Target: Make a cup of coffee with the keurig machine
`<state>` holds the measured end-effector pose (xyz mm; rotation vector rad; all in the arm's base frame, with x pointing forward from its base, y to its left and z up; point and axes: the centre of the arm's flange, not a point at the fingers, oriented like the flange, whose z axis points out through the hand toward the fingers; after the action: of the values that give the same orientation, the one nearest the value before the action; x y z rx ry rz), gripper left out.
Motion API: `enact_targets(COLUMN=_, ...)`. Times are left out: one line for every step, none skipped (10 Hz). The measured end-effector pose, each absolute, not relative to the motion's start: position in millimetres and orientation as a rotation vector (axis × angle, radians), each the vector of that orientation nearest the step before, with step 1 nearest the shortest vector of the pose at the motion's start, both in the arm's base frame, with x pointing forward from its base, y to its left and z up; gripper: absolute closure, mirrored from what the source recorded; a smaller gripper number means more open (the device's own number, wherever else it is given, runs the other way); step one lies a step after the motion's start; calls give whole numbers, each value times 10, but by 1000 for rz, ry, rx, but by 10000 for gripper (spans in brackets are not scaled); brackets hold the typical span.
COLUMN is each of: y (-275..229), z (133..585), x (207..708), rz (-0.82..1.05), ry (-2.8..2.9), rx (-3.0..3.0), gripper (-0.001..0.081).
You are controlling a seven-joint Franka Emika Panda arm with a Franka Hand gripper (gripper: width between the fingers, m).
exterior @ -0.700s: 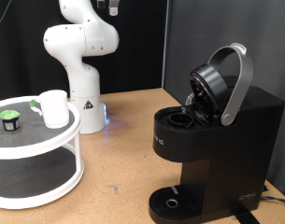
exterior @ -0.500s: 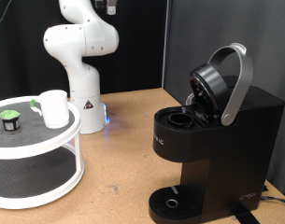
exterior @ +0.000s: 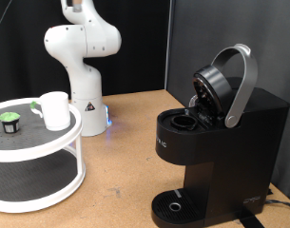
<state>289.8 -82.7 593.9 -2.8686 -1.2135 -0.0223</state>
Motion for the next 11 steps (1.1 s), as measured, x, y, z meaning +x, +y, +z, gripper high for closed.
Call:
enact_targets(y=-899, z=5955, x=2859, rz=-39, ry=-1216, rx=-2862, gripper=3)
enact_targets(y=-893, z=5950, x=2864, rz=-36, ry=-1216, rx=-2863, gripper=3)
enact_targets(y=-894, z=5935, x=2864, rz=-22, ry=-1219, rx=-2859, gripper=3)
enact_targets(y=-923, z=5913, x=2855, rz=-4, ry=-1233, rx=-2860, gripper=3)
enact_targets(y=-994, z=5889, x=2837, rz=11, ry=-1243, rx=-2863, gripper=3)
enact_targets(y=-1111, z=5867, x=2805, rz=18, ry=-1240, rx=-2867, gripper=3)
enact_targets(y=-1258, z=5850, x=2762, rz=22, ry=-1225, rx=-2875, gripper=3)
enact_targets(y=-1403, z=5833, x=2719, rz=28, ry=-1212, rx=-2884, gripper=3)
enact_targets(y=-1537, z=5821, x=2682, rz=20, ry=-1199, rx=-2894, gripper=3)
enact_targets(y=-1657, z=5815, x=2645, rz=10, ry=-1195, rx=-2893, gripper=3)
enact_targets(y=-1769, z=5815, x=2605, rz=-1, ry=-1194, rx=-2890, gripper=3)
